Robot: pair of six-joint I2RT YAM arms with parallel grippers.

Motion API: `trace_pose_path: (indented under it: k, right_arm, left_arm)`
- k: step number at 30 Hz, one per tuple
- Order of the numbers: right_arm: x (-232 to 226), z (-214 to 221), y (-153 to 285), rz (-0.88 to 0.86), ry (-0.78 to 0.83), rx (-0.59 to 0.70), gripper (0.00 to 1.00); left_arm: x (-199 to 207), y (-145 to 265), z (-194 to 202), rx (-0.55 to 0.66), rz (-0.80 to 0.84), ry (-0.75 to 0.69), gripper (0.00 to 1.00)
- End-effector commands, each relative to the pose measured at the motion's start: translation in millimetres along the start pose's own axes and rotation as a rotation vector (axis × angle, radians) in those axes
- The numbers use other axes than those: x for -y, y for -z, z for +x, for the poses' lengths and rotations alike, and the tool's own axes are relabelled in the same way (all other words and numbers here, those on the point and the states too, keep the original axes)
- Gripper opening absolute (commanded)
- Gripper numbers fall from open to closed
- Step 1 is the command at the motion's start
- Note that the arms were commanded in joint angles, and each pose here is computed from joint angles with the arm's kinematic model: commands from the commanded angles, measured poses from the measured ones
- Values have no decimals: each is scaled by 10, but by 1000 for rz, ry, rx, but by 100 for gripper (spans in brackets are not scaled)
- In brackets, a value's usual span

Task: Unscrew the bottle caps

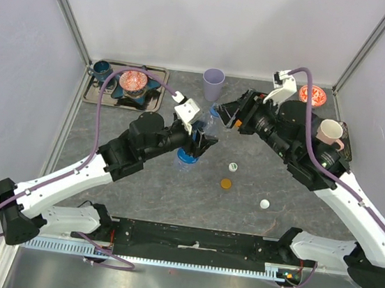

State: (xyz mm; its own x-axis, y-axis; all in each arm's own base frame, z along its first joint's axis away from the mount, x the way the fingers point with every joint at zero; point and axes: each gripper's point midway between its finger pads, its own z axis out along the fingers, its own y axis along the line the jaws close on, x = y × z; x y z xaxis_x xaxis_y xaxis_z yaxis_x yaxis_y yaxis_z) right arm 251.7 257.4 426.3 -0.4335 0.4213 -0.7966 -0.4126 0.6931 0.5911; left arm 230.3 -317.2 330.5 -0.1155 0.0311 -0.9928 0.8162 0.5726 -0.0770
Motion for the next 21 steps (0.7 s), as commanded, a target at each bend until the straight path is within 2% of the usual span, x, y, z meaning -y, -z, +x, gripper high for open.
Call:
trace_pose_path:
  k: [1,7,18,21]
  right_arm:
    - [-1,-79,-72,24,-16,29,71]
    - [-13,-82,-164,22,-15,39,70]
    - [17,76,-296,18,-16,3,52]
    - [47,174,-343,18,-14,-22,44]
  left_arm:
    - [-209,57,-185,60,-146,-100,45]
    - [-156,37,-157,51,-131,-111,44]
    - [-131,40,-179,57,-123,-112,44]
    - [-114,24,-236,82,-116,-106,43]
